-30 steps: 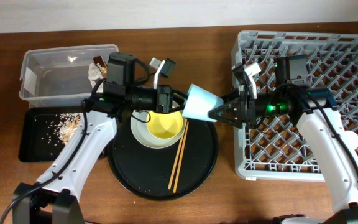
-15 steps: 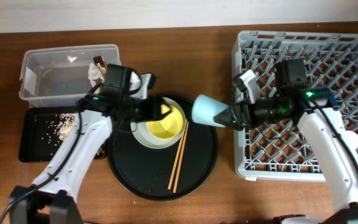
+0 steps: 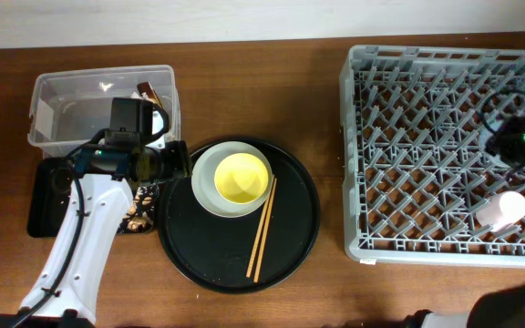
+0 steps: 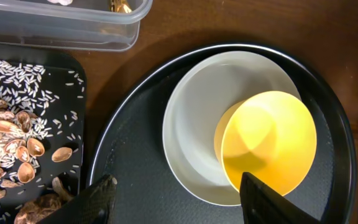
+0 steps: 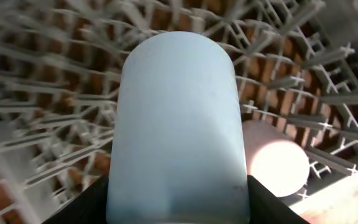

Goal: Sort waste into correct bins and load items into the dishwasher rack
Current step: 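Place the blue cup upside down in the dish rack with right gripper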

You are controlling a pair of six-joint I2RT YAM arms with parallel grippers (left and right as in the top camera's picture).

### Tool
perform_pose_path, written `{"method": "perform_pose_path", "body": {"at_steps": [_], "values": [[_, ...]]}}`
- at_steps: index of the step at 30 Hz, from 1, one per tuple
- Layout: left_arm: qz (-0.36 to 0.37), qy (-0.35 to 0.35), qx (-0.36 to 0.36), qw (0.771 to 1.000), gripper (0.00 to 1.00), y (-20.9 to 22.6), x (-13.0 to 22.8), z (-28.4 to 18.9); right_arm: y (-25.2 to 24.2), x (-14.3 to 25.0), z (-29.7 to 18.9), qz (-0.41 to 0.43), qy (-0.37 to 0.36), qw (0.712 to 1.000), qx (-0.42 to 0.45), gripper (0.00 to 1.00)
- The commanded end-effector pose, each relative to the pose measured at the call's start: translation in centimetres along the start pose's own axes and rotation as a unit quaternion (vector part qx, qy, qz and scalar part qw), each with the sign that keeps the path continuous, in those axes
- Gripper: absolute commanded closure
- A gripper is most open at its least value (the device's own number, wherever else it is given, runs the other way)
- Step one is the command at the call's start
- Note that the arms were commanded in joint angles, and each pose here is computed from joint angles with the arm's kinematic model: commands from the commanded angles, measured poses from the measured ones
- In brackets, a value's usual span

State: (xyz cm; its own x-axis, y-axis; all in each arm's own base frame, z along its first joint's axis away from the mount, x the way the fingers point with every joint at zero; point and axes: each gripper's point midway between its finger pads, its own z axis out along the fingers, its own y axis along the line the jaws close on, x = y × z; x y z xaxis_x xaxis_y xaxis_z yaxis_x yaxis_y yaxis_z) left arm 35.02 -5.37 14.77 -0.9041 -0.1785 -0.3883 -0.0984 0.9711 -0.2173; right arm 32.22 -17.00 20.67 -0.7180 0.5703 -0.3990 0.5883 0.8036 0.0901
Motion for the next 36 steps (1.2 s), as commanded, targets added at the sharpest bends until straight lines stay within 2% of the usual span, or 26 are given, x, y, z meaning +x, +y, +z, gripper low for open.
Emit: {"method": "perform_pose_path", "body": {"at_steps": [1, 6, 8, 18, 20, 21, 23, 30, 31, 32, 36], "values": [[0.008, -0.008, -0.004, 1.0, 0.37, 0.1, -0.2, -0.6, -1.1, 0.0, 2.3, 0.017, 0.031, 0.999, 0.023, 0.55], [0.008, -0.005, -0.005, 1.0, 0.37, 0.2, 0.0, -0.6, -1.6, 2.3, 5.5, 0.018, 0.107, 0.993, 0.036, 0.54], [0.008, -0.005, -0.005, 1.0, 0.37, 0.2, 0.0, -0.6, -1.7, 2.7, 6.1, 0.017, 0.121, 0.992, 0.038, 0.41], [0.008, -0.003, -0.005, 1.0, 0.37, 0.2, 0.1, -0.6, -0.7, 2.1, 6.4, 0.018, 0.11, 0.994, 0.011, 0.4], [0.008, -0.003, -0.005, 1.0, 0.37, 0.2, 0.1, -0.6, 0.4, 1.1, 6.5, 0.02, 0.092, 0.995, -0.019, 0.23], [0.008, -0.003, -0.005, 1.0, 0.37, 0.2, 0.1, -0.6, 1.0, 0.5, 6.6, 0.02, 0.079, 0.996, -0.035, 0.23], [0.008, -0.002, -0.005, 1.0, 0.37, 0.2, 0.1, -0.6, 1.5, -0.5, 6.7, 0.019, 0.06, 0.997, -0.05, 0.12], [0.008, -0.002, -0.005, 1.0, 0.37, 0.2, 0.1, -0.6, 3.6, -1.0, 4.1, 0.018, 0.055, 0.992, -0.108, 0.11], [0.007, -0.001, -0.006, 1.0, 0.36, 0.2, 0.1, -0.6, 4.4, -0.4, 3.3, 0.01, 0.064, 0.989, -0.133, 0.11], [0.007, -0.001, -0.006, 1.0, 0.32, 0.2, 0.1, -0.6, 5.8, 0.8, 2.4, -0.015, 0.081, 0.983, -0.164, 0.11], [0.006, 0.009, -0.009, 1.0, 0.28, 0.4, 0.7, -0.6, 10.1, 4.1, 1.2, -0.09, 0.125, 0.965, -0.21, 0.12]]}}
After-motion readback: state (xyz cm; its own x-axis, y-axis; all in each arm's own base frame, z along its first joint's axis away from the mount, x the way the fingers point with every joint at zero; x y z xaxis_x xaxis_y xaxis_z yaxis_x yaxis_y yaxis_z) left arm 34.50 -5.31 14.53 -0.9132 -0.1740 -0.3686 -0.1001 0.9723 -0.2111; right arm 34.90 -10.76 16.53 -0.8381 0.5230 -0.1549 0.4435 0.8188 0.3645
